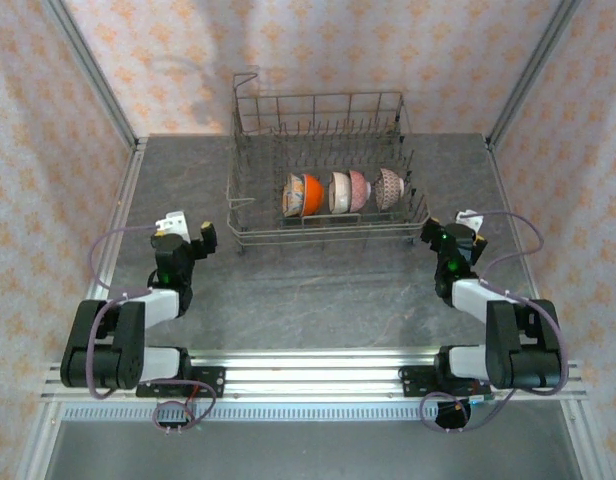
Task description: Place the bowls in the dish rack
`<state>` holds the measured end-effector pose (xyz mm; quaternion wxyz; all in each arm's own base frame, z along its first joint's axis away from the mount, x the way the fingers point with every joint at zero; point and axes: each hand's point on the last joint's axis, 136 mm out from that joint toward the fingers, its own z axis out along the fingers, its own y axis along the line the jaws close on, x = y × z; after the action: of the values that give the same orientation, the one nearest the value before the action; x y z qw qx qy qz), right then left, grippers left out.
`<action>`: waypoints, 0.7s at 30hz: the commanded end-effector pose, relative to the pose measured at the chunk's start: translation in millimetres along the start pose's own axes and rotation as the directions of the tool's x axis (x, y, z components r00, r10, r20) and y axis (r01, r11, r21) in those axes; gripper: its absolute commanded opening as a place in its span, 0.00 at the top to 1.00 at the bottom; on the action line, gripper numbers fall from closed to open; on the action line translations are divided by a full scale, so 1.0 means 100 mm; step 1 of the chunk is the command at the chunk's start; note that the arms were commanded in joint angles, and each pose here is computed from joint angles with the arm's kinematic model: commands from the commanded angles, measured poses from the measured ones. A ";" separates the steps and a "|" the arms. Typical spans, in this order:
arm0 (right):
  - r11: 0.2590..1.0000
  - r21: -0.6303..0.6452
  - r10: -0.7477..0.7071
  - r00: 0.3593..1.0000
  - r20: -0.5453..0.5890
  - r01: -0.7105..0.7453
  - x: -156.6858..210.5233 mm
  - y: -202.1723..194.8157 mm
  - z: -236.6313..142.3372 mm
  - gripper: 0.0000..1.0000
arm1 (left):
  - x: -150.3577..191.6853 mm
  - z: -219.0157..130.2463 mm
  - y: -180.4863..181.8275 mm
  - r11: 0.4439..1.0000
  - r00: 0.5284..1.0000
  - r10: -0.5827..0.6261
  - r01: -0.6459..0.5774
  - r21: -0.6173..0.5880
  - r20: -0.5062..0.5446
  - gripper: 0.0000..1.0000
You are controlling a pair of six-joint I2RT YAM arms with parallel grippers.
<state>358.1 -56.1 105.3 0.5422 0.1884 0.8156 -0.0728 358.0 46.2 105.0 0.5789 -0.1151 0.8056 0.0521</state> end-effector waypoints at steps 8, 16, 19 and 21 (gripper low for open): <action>0.989 -0.149 -0.010 0.999 0.038 0.016 0.04 0.28 0.20 0.01 | -0.06 0.20 -0.09 0.999 0.998 0.018 -0.021 0.038 0.065 0.01; 0.978 -0.201 -0.052 0.999 -0.006 0.050 0.10 0.41 0.28 0.01 | -0.03 0.29 -0.14 0.998 0.999 0.034 -0.035 0.054 0.017 0.01; 0.979 -0.199 -0.054 0.999 -0.006 0.052 0.10 0.41 0.28 0.01 | -0.03 0.32 -0.16 0.997 0.999 0.040 -0.040 0.059 0.005 0.01; 0.979 -0.193 -0.061 0.998 -0.006 0.059 0.10 0.42 0.28 0.01 | -0.02 0.34 -0.16 0.997 0.999 0.043 -0.042 0.058 -0.009 0.01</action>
<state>386.2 -51.6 90.4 0.5573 0.1603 0.8136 -0.0427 389.1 38.8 95.0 0.5825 -0.0926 0.8067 0.0368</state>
